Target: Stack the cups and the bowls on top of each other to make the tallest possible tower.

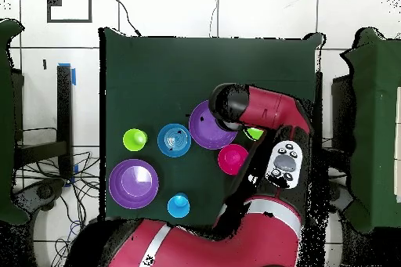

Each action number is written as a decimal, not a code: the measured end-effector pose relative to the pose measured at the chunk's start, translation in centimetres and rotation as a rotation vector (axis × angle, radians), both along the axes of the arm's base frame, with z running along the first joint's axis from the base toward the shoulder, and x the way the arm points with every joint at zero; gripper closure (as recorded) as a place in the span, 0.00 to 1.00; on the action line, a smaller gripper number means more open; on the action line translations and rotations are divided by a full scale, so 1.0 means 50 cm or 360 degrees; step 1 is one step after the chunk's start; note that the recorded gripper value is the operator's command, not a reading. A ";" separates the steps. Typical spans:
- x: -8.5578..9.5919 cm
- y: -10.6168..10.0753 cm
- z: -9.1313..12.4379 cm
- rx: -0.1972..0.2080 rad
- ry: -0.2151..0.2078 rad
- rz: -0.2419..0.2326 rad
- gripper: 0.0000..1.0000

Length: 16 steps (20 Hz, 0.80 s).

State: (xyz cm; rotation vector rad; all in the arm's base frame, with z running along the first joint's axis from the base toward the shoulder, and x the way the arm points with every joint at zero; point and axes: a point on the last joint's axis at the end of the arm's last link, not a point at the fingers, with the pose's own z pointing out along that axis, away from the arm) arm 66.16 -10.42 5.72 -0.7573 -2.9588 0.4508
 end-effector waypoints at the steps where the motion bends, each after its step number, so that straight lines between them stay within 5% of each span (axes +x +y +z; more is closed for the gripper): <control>1: 0.000 0.001 0.000 0.0001 0.0000 0.0001 1.00; 7: 0.001 0.008 0.000 0.0001 0.0000 0.0005 1.00; 8: 0.002 0.010 0.000 0.0001 0.0000 0.0008 0.00; 16: 0.002 0.010 0.002 0.0000 -0.0003 -0.0001 0.00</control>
